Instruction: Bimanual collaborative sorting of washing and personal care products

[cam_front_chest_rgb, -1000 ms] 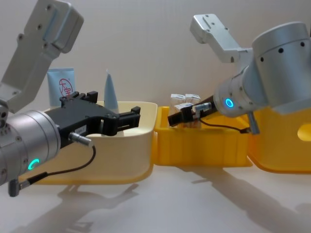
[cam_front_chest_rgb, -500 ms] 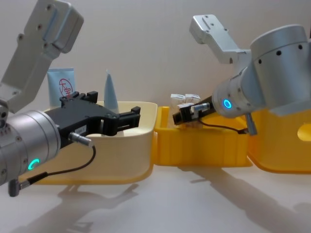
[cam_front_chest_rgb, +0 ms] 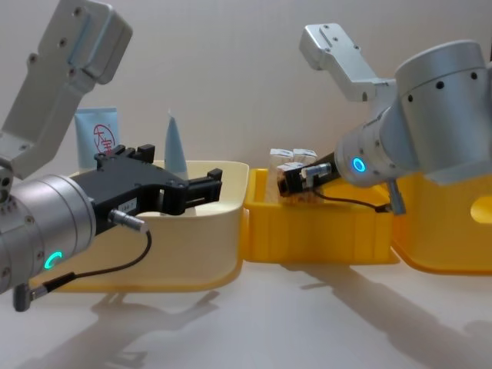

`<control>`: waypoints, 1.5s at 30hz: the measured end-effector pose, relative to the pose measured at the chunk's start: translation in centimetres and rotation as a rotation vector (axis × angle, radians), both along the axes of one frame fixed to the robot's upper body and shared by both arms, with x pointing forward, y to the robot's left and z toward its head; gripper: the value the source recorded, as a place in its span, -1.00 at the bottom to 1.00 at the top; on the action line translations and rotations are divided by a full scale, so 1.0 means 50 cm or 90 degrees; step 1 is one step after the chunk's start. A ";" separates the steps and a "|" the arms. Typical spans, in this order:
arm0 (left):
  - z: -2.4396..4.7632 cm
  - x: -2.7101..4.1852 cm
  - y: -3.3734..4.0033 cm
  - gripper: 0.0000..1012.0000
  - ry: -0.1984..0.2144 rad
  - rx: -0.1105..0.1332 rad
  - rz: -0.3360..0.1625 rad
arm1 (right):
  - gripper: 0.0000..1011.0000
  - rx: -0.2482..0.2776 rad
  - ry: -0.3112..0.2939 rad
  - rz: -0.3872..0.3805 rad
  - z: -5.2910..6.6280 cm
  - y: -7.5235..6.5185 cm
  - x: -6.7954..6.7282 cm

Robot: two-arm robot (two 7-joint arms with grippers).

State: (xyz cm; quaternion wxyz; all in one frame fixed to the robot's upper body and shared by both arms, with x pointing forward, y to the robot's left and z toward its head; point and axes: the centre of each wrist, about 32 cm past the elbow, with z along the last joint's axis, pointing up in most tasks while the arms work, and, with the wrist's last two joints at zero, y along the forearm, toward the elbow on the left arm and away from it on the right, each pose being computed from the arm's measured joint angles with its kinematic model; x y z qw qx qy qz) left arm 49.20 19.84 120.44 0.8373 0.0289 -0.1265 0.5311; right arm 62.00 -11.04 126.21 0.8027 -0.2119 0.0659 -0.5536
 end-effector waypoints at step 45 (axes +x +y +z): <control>0.000 0.000 0.000 0.98 0.000 0.000 0.000 | -0.20 -0.013 -0.267 -0.111 0.169 -0.194 -0.033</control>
